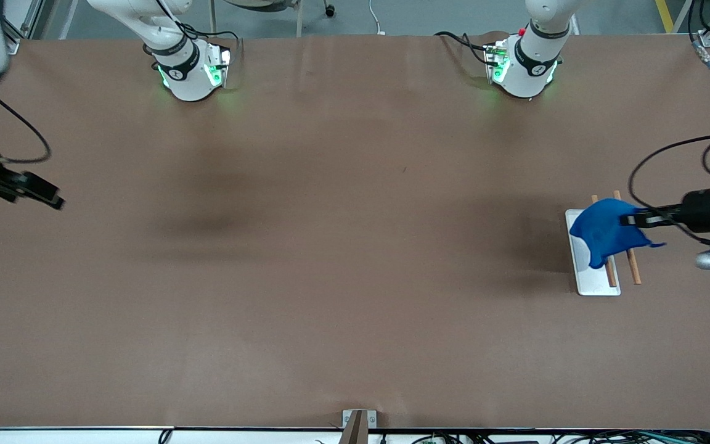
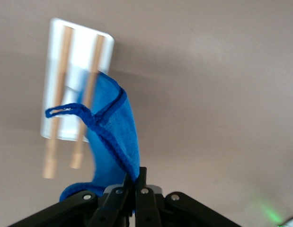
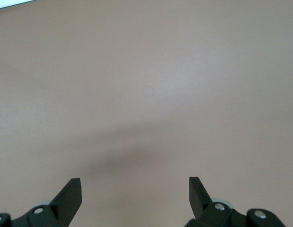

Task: Right arm passes towel to left arm to hang
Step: 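Carry the towel with the left gripper over the wooden dowels, then lower the towel onto the dowels and open the left gripper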

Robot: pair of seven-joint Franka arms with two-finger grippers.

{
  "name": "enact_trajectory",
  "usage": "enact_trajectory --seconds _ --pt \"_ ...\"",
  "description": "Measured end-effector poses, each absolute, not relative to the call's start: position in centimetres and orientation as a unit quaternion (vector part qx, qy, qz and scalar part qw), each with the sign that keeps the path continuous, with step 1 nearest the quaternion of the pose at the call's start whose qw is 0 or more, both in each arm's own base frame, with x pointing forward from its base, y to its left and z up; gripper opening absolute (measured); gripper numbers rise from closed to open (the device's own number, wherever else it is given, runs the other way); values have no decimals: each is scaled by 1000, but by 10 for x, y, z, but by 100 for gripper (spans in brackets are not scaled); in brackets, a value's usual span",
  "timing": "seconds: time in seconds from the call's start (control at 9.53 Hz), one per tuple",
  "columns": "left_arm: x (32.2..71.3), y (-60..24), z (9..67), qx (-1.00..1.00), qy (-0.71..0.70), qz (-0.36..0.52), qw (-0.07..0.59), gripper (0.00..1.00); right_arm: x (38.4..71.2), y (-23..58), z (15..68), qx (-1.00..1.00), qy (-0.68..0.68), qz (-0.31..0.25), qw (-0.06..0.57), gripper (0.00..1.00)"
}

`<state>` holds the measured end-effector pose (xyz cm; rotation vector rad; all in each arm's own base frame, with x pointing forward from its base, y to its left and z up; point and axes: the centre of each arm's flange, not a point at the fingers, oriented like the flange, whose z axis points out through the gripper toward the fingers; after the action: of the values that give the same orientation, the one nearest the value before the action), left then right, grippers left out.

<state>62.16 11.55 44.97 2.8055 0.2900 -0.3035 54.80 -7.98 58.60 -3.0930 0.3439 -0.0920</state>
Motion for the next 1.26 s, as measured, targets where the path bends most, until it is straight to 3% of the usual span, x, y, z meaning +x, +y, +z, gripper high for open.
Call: enact_trajectory --seconds 0.42,1.26 --pt "618 171 427 986 27 -104 126 3 524 -95 680 -991 121 -56 11 100" --pt "607 249 375 983 -19 -116 143 3 530 -86 668 -995 98 -24 6 100"
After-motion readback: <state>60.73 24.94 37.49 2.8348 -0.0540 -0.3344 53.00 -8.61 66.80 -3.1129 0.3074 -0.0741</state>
